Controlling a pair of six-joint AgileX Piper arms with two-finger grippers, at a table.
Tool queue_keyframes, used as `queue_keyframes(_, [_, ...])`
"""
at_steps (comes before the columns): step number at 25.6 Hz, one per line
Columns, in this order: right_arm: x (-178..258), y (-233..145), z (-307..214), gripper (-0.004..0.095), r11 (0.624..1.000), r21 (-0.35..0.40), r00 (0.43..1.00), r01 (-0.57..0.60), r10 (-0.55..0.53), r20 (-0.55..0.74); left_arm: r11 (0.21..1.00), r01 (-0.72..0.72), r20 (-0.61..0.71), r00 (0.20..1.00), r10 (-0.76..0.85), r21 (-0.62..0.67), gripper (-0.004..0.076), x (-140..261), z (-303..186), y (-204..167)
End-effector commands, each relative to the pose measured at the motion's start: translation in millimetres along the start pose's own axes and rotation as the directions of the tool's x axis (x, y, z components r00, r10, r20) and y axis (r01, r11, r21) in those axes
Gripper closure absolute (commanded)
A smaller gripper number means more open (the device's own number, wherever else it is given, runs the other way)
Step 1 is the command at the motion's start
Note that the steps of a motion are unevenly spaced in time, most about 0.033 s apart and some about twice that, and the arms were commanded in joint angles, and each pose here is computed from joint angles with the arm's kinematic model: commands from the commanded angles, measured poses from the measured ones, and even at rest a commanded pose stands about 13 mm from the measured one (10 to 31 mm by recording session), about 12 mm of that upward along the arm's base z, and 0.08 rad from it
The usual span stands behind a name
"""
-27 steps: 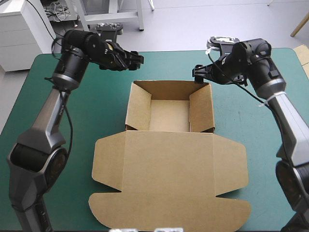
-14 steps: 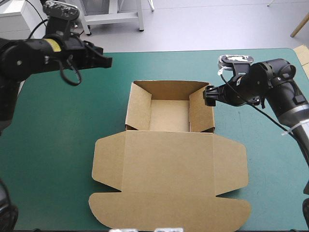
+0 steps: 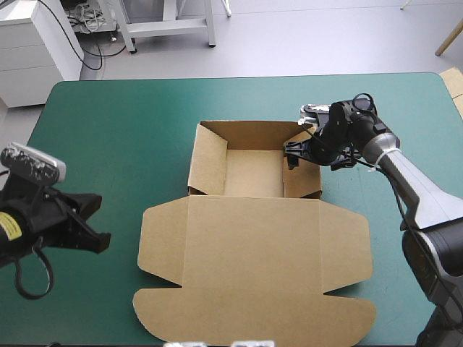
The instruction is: Fold the box
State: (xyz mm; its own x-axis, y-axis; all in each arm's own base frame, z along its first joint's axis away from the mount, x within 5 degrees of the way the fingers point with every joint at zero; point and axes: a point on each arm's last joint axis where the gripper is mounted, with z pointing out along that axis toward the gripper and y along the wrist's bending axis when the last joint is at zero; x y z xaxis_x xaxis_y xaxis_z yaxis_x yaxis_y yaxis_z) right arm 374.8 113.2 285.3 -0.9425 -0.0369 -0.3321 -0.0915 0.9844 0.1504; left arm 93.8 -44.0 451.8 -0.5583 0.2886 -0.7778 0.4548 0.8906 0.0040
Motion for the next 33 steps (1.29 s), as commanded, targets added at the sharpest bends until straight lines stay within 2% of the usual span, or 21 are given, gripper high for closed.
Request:
queue_keyframes(1, [-8.0,2.2,-16.4,-0.0018,1.0,-0.015,0.996,0.024,-0.022,0.09,1.0,0.003,0.073,0.997,-0.003,-0.002,0.0731,18.9,-4.5,-1.8])
queue_keyframes(6, [-8.8,2.6,-5.5,0.0026,0.999,-0.021,0.998,0.028,-0.026,0.062,1.0,0.006,0.09,0.996,-0.006,0.003,0.0731,42.5,-5.6,-3.9])
queue_keyframes(9, [-8.5,2.5,-2.8,0.0136,0.999,-0.02,0.999,0.026,-0.025,0.043,1.0,0.006,0.096,0.995,-0.006,0.002,0.0731,44.0,-7.3,-4.1])
queue_keyframes(12, [-7.3,2.5,-0.8,0.0376,0.999,-0.021,0.999,0.028,-0.028,0.025,1.0,0.005,0.1,0.995,-0.006,0.002,0.0731,44.1,-7.7,-4.2])
queue_keyframes(13, [-6.6,2.4,-0.8,0.0531,0.999,-0.02,0.999,0.028,-0.028,0.018,1.0,0.005,0.1,0.995,-0.006,0.002,0.0731,44.1,-7.7,-4.2])
queue_keyframes(15, [-6.4,2.4,-0.8,0.0764,0.999,-0.019,0.999,0.041,-0.041,0.016,1.0,0.005,0.1,0.995,-0.006,0.002,0.0731,44.1,-7.7,-4.2])
queue_keyframes(16, [-6.7,2.5,-1.2,0.0937,0.999,-0.019,0.999,0.049,-0.049,0.017,1.0,0.005,0.1,0.995,-0.006,0.002,0.0731,44.1,-7.7,-4.2])
queue_keyframes(18, [-7.7,2.8,-2.3,0.0915,0.999,-0.02,0.999,0.049,-0.049,0.024,1.0,0.005,0.1,0.995,-0.006,0.002,0.0731,44.1,-7.7,-4.2])
queue_keyframes(25, [-12.9,4.7,-12.1,0.0929,0.997,-0.022,0.997,0.073,-0.072,0.04,1.0,0.005,0.098,0.995,-0.006,0.002,0.0731,44.2,-7.7,-4.2])
queue_keyframes(27, [-15.8,0.9,-16.8,0.0929,0.996,0.004,0.995,0.087,-0.087,0.047,1.0,0.005,0.098,0.995,-0.006,0.002,0.0731,44.2,-7.7,-4.2])
queue_keyframes(28, [-22.9,-9.8,-26.1,0.0929,0.996,0.043,0.994,0.073,-0.076,0.074,1.0,0.005,0.098,0.995,-0.006,0.002,0.0731,44.2,-7.7,-4.2])
queue_keyframes(31, [-45.1,-49.3,-64.7,0.0929,0.997,0.076,0.984,0.018,-0.031,0.175,1.0,0.005,0.1,0.995,-0.006,0.002,0.0731,44.0,-7.7,-4.2])
queue_keyframes(33, [-57.4,-96.0,-97.5,0.0929,0.991,0.122,0.96,-0.055,0.019,0.279,1.0,0.007,0.112,0.994,-0.007,0.004,0.0731,43.0,-7.9,-4.3])
